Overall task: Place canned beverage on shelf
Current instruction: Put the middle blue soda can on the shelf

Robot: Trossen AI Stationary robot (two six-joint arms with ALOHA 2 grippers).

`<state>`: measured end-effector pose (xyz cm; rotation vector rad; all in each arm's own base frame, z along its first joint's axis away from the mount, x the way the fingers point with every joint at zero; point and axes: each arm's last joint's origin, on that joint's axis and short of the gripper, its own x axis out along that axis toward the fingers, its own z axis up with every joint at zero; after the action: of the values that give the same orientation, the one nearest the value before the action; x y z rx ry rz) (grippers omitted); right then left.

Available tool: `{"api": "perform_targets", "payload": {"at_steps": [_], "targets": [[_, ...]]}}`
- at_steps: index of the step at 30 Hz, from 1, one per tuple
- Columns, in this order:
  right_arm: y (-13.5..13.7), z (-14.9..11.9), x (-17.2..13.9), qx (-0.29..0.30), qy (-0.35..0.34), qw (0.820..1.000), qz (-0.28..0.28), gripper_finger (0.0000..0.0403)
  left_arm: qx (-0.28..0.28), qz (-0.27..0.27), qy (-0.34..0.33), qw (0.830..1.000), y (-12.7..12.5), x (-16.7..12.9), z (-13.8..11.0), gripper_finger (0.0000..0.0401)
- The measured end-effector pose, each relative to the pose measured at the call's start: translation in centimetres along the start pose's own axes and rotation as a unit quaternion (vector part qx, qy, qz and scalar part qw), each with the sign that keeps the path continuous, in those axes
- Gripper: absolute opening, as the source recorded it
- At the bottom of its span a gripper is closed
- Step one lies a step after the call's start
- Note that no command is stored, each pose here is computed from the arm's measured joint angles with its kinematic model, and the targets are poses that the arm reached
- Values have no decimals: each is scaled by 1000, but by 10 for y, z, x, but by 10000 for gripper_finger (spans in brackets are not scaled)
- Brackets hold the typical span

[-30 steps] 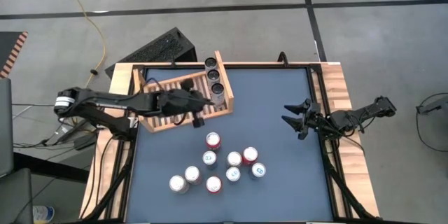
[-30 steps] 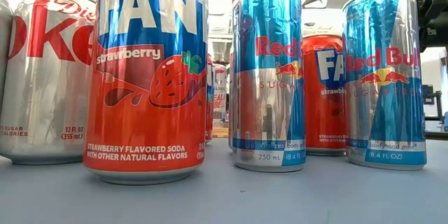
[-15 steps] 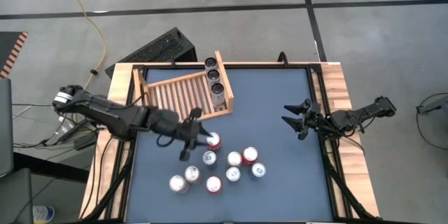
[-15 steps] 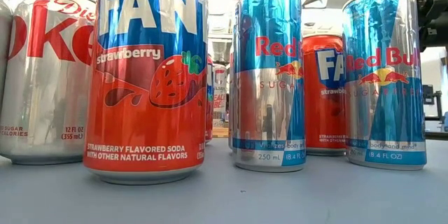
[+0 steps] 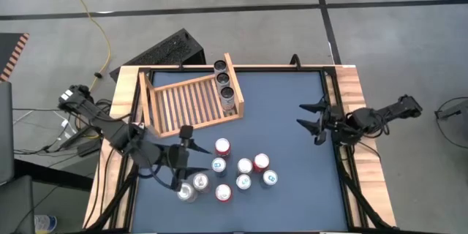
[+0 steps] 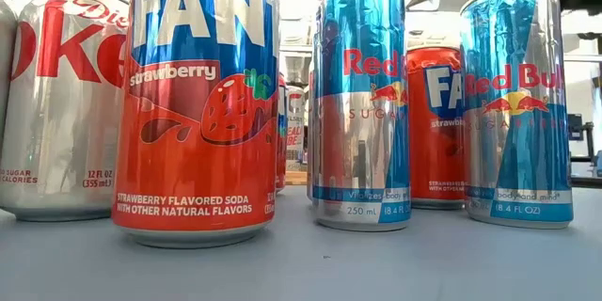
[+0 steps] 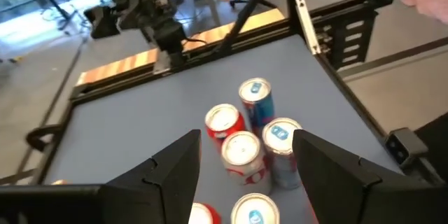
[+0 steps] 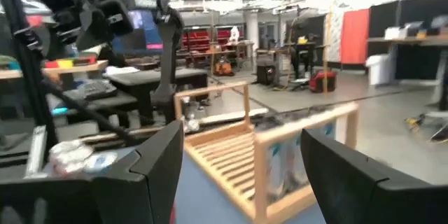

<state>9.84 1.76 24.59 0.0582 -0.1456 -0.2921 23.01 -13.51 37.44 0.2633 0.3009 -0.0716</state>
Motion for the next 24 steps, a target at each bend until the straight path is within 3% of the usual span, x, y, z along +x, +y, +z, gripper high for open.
{"api": "perform_targets", "payload": {"at_steps": [5,9,13,16,20,24], "targets": [[15,50,20,-33,30,999,9,276,-30,-6,-7,1000,-1,-5,7,215],[32,72,37,-78,89,993,25,276,-28,-23,9,999,-9,6,3,214],[49,71,53,-115,150,981,36,276,-14,-59,41,997,-25,25,-8,214],[60,64,64,-136,177,974,38,276,-7,-59,59,997,-34,39,-15,214],[68,58,73,-147,191,970,38,276,2,-50,56,997,-38,66,-22,214],[70,53,77,-144,204,968,35,276,9,-77,56,995,-34,93,-31,225]]}}
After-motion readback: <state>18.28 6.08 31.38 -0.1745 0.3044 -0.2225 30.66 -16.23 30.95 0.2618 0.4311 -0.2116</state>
